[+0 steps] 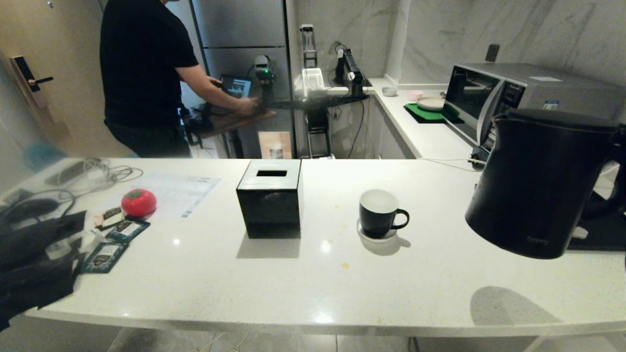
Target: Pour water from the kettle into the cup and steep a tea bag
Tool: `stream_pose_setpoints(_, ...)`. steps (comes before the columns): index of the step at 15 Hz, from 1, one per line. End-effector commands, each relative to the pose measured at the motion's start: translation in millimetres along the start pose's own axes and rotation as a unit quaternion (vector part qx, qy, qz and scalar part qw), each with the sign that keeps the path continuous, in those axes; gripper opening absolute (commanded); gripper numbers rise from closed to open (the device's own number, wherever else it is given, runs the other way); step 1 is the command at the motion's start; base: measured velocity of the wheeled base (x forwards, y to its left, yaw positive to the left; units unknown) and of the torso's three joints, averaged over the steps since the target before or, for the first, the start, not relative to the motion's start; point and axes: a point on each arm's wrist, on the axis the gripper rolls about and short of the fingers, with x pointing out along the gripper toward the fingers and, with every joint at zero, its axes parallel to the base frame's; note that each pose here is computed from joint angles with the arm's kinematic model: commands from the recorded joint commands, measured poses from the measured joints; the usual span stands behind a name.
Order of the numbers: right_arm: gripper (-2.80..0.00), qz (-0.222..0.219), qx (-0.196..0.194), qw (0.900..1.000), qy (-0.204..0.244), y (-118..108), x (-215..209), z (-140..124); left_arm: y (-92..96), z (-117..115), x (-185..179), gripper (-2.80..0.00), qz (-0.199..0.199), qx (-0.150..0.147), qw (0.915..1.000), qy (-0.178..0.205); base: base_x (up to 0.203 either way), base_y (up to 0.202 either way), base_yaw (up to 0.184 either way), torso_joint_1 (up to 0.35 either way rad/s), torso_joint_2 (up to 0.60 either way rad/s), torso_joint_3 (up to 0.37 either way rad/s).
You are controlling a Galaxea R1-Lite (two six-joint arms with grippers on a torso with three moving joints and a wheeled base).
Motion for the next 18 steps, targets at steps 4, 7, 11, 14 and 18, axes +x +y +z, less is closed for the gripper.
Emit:
stream_pose_setpoints(4, -2.80, 0.003, -0.001, 1.000, 0.003, 1.7, 6.7, 10.6, 0.0, 0.1, 0.1, -2.80, 0.000, 0.000, 1.0000, 0.000, 0.000, 0.000, 0.000, 0.000, 0.00, 0.000)
stream_pose_setpoints(7, -2.80, 0.002, -0.027, 1.000, 0.013, 1.9, 15.6, 7.1, 0.0, 0.1, 0.1, -2.80, 0.000, 0.000, 1.0000, 0.000, 0.000, 0.000, 0.000, 0.000, 0.00, 0.000)
stream_pose_setpoints(11, -2.80, 0.001, -0.039, 0.999, 0.020, 3.8, 40.3, 9.2, 0.0, 0.1, 0.1, -2.80, 0.000, 0.000, 1.0000, 0.000, 0.000, 0.000, 0.000, 0.000, 0.00, 0.000)
stream_pose_setpoints(14, -2.80, 0.001, -0.063, 0.998, 0.024, 5.4, 60.8, 10.9, 0.0, 0.1, 0.1, -2.80, 0.000, 0.000, 1.0000, 0.000, 0.000, 0.000, 0.000, 0.000, 0.00, 0.000)
stream_pose_setpoints(18, -2.80, 0.004, -0.099, 0.995, 0.020, 6.0, 77.9, 1.4, 0.0, 0.1, 0.1, -2.80, 0.000, 0.000, 1.0000, 0.000, 0.000, 0.000, 0.000, 0.000, 0.00, 0.000)
